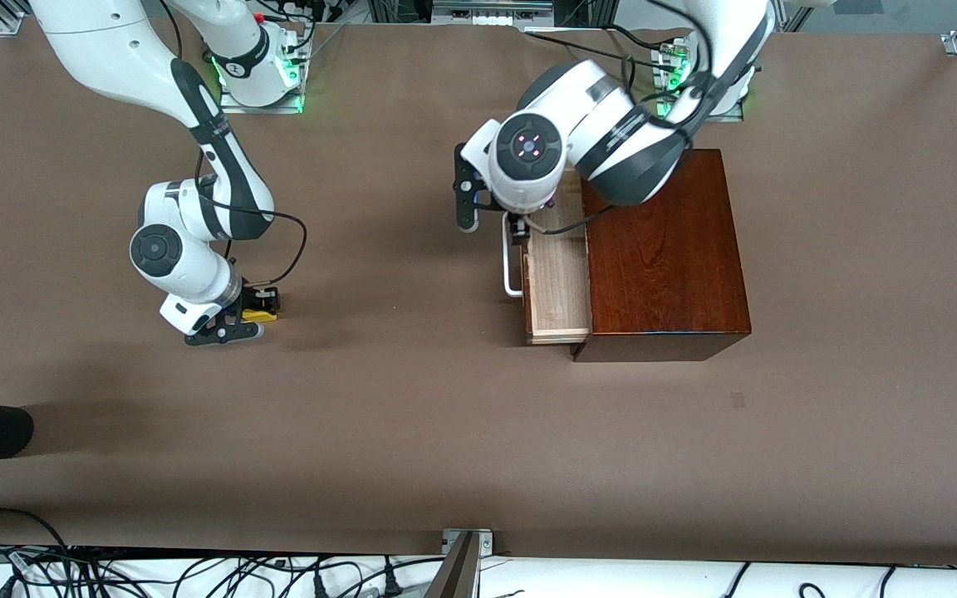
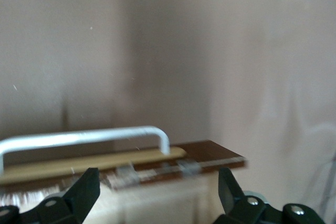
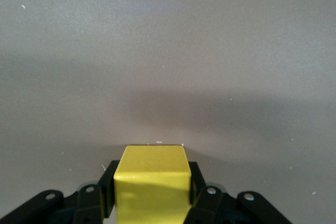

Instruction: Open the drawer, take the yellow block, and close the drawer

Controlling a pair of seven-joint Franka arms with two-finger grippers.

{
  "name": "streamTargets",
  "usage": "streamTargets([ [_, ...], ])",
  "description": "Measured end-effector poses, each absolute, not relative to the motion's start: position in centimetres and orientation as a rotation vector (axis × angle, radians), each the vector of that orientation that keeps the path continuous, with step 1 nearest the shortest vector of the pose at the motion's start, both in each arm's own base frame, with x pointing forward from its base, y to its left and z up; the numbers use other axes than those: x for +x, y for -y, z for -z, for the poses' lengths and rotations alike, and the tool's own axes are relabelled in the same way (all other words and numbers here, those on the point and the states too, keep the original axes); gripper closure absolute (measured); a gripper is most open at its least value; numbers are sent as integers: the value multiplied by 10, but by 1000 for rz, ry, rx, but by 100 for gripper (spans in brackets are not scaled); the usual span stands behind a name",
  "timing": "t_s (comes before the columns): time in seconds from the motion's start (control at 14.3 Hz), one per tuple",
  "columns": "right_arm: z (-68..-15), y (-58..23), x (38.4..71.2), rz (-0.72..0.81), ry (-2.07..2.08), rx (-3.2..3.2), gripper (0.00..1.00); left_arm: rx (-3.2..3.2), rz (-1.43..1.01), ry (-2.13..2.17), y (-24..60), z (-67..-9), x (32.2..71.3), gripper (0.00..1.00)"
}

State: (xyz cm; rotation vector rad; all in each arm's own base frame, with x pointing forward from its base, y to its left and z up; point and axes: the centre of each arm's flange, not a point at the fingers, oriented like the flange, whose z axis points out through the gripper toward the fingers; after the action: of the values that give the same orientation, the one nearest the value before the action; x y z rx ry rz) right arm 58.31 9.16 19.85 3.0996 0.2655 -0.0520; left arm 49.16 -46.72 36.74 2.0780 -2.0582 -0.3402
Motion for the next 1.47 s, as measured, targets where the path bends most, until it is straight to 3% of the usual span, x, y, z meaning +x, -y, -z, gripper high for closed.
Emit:
streamTargets([
  [0.21, -199, -90, 585, 36, -262, 3100, 44, 2039, 269, 2166, 502, -327, 479, 0],
  [0.56, -249, -86, 610, -114, -291, 3104, 1, 2037, 253, 2254, 509, -283, 483, 0],
  [0.84, -353, -90, 615, -99, -292, 3115, 0, 2050, 299, 2278, 500, -272, 486, 0],
  [1.26, -529, -88, 584, 11, -315, 3127, 0, 2082, 485, 2232, 465, -271, 498, 0],
  [1.47, -589, -93, 569, 68, -341, 3197, 0, 2122, 534, 2208, 438, -279, 516, 0],
])
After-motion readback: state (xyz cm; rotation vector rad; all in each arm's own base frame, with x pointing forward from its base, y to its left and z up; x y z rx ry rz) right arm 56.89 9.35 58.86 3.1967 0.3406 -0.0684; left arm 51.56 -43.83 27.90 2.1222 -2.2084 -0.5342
